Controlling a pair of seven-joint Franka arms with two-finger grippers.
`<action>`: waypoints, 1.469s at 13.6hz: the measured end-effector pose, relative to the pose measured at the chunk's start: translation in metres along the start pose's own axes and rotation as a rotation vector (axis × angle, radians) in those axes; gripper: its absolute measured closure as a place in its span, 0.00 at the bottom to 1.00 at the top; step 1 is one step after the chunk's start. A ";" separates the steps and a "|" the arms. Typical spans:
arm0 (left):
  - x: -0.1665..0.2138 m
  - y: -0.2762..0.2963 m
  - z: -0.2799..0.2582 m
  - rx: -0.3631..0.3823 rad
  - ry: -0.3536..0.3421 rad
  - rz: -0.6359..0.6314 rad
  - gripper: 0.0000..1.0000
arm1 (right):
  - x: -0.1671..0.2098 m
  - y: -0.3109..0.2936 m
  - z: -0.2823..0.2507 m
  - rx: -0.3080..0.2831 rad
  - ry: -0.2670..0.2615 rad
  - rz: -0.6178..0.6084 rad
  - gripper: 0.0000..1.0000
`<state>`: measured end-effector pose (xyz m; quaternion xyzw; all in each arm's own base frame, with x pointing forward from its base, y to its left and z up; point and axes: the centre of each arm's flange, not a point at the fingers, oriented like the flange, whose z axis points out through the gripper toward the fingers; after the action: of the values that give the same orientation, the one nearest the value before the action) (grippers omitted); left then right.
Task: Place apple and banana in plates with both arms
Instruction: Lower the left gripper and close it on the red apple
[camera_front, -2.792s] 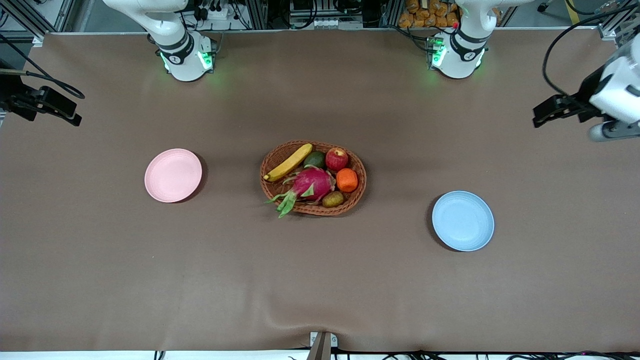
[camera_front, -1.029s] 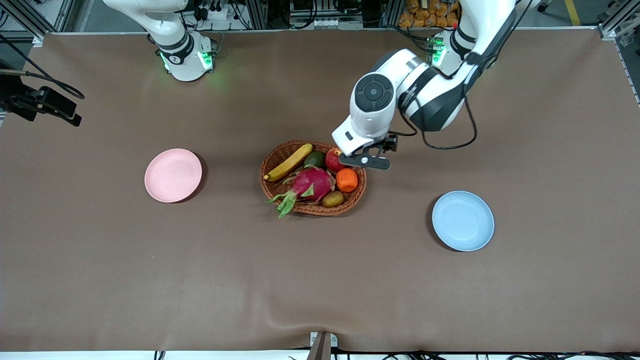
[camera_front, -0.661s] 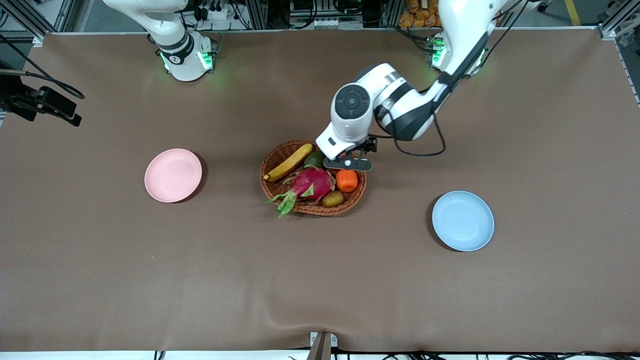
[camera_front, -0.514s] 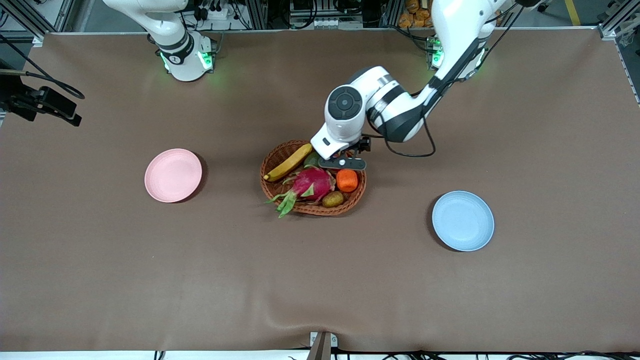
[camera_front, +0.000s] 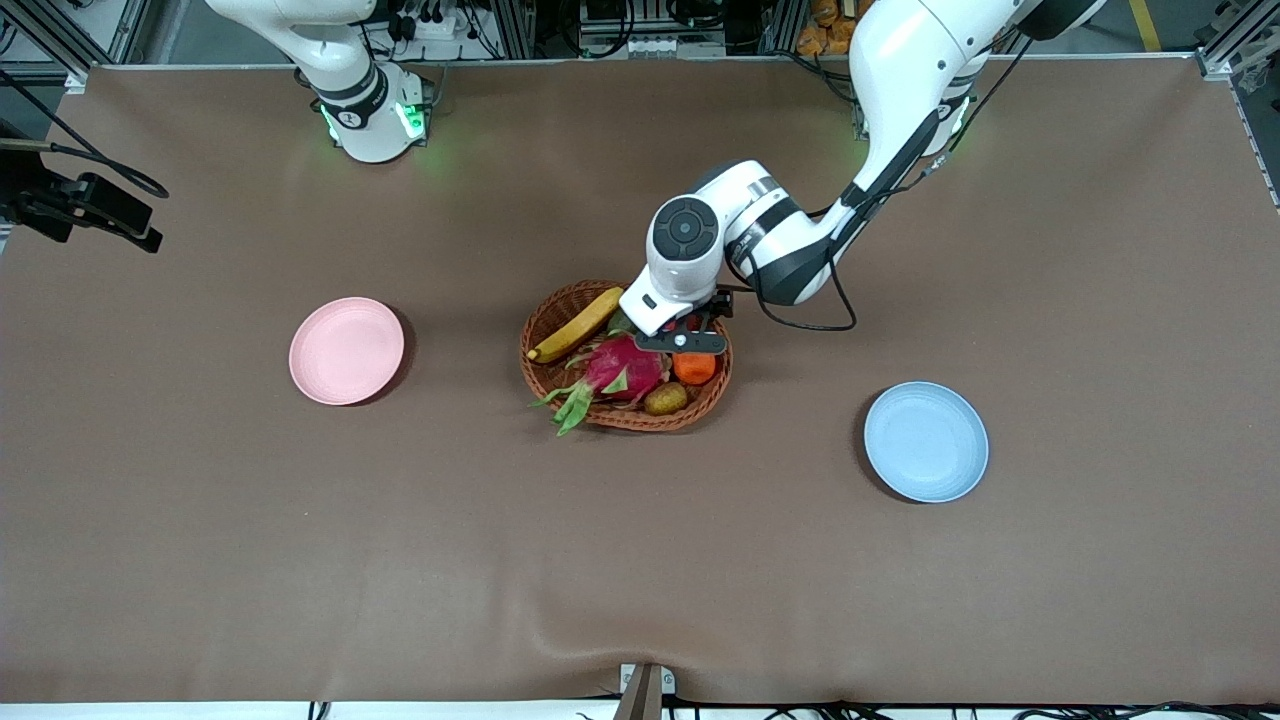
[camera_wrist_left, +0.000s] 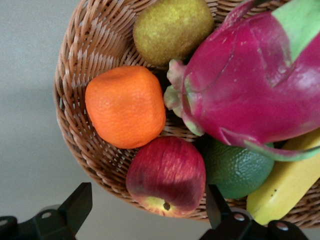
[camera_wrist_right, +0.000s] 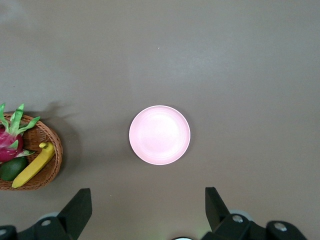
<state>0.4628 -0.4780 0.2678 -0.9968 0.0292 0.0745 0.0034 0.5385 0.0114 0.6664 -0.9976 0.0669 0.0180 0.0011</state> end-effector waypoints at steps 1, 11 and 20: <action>-0.001 0.002 0.001 -0.003 0.000 -0.008 0.00 | 0.000 0.000 0.000 0.000 0.000 0.000 0.00; -0.006 0.015 0.021 -0.024 0.004 0.007 0.00 | 0.000 0.000 0.000 0.000 0.000 0.000 0.00; -0.002 0.015 0.034 -0.009 0.040 0.041 0.02 | 0.000 0.000 0.000 0.000 0.000 0.000 0.00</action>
<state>0.4553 -0.4928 0.2341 -0.9973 0.0493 0.0549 -0.0031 0.5385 0.0113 0.6664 -0.9976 0.0670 0.0180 0.0011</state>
